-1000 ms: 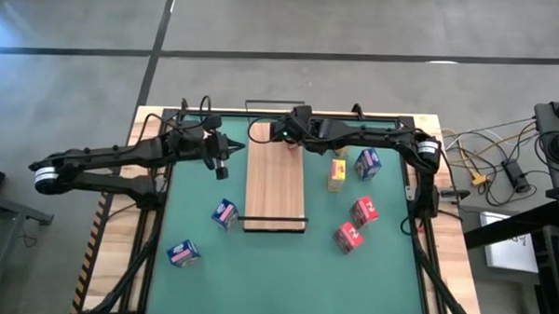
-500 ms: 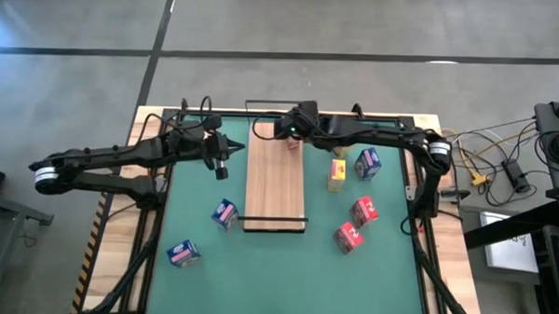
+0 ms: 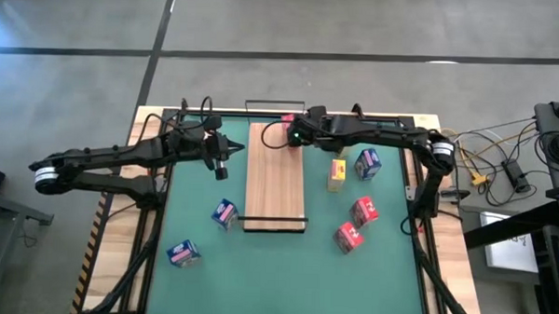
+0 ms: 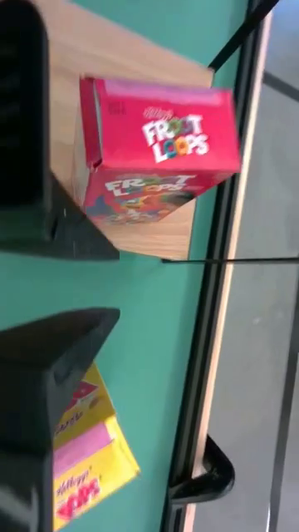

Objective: Stack cereal on shelf
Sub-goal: Put the top red cereal box on the shelf

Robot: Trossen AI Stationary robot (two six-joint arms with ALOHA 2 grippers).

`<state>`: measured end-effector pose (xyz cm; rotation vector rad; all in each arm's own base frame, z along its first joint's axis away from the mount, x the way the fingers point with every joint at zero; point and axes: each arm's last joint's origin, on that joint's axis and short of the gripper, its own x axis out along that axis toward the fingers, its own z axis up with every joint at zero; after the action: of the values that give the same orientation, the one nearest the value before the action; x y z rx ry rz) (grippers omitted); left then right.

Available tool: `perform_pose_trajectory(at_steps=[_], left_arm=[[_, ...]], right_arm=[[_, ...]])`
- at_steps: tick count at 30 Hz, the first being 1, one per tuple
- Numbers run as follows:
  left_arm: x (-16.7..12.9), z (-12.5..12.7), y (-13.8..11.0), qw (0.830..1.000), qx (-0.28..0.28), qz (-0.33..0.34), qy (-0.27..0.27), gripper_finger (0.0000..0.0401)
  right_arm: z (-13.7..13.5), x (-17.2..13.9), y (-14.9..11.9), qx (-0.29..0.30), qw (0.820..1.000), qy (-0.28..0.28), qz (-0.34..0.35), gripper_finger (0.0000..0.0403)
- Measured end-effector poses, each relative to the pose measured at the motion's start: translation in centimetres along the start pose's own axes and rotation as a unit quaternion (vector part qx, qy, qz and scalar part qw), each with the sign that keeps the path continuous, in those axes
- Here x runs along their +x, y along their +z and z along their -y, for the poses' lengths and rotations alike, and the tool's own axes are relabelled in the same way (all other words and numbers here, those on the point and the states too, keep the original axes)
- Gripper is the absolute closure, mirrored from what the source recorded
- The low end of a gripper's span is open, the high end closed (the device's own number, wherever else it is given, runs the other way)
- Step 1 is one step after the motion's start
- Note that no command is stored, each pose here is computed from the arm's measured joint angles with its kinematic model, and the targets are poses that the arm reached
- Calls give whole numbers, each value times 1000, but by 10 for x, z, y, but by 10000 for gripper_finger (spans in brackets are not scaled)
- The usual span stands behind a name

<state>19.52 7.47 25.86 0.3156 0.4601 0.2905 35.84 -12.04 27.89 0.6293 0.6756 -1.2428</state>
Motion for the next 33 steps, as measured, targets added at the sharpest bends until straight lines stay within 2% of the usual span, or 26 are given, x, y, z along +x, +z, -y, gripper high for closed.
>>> perform_pose_trajectory(at_steps=[6, 13, 16, 21, 28, 33], left_arm=[[0, 0, 0, 1000, 0, 0, 0, 401], [1, 1, 0, 1000, 0, 6, -17, 401], [0, 1, 2, 999, -6, 21, -30, 401], [0, 1, 4, 999, -24, 35, -34, 401], [0, 0, 7, 997, -50, 47, -31, 401], [9, 1, 6, 996, -61, 50, -30, 401]], right_arm=[[-6, 15, -8, -18, 1000, -12, -10, 390], [-5, 3, -7, -139, 990, 22, -31, 394], [-5, -3, -7, -202, 978, 34, -23, 394], [-9, 6, -15, -327, 942, 77, -20, 394], [5, 23, -21, -386, 919, 84, -8, 394], [31, 30, -24, -389, 911, 134, 11, 394]])
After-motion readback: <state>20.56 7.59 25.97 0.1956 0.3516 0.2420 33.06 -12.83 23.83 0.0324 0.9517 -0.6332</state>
